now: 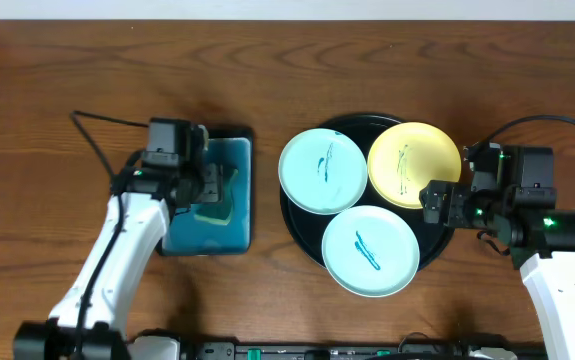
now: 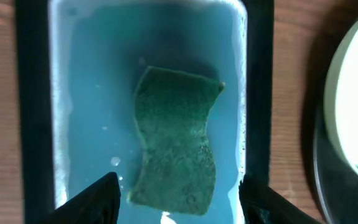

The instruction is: Clean dirty plates on tray and stack at the side

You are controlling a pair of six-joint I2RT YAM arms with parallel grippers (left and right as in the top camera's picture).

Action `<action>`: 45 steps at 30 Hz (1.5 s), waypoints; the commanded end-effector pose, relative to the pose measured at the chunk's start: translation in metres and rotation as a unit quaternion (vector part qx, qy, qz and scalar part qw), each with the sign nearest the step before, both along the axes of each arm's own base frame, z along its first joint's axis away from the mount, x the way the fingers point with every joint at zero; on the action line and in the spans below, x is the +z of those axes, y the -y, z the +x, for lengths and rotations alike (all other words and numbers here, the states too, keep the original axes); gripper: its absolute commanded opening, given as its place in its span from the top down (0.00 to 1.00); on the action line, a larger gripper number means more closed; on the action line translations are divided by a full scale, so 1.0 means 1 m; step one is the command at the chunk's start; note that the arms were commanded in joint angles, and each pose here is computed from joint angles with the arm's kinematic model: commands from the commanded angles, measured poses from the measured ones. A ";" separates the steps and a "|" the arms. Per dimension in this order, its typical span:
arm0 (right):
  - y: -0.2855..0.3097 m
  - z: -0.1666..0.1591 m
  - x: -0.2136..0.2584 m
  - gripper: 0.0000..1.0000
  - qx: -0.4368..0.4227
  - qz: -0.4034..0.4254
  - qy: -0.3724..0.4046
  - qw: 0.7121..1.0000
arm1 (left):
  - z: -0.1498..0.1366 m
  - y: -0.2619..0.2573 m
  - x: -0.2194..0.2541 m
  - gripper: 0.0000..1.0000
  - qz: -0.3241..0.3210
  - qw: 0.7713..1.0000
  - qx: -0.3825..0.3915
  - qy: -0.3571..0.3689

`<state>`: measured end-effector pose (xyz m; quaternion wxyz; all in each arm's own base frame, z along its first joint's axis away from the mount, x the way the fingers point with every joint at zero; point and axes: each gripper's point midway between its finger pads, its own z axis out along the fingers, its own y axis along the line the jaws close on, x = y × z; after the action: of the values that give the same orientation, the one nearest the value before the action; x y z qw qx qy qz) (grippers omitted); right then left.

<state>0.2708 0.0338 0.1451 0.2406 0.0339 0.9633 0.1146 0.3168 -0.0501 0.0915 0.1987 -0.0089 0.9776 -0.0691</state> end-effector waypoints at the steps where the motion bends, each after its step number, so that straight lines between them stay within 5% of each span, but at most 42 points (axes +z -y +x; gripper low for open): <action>1: -0.004 0.004 0.008 0.01 0.014 -0.001 0.013 1.000 | 0.006 0.000 -0.007 0.38 0.019 1.000 -0.012 -0.007; 34: -0.004 0.004 0.008 0.01 0.014 0.000 0.013 1.000 | 0.007 0.001 -0.085 0.50 0.027 0.994 -0.014 -0.101; 45: -0.004 0.004 0.008 0.01 0.014 0.000 0.012 1.000 | 0.004 0.001 -0.105 0.69 0.029 0.992 -0.015 -0.125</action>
<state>0.2708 0.0339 0.1451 0.2406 0.0338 0.9632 0.1147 0.3254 -0.0554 0.0025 0.0958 -0.0026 0.9938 -0.0570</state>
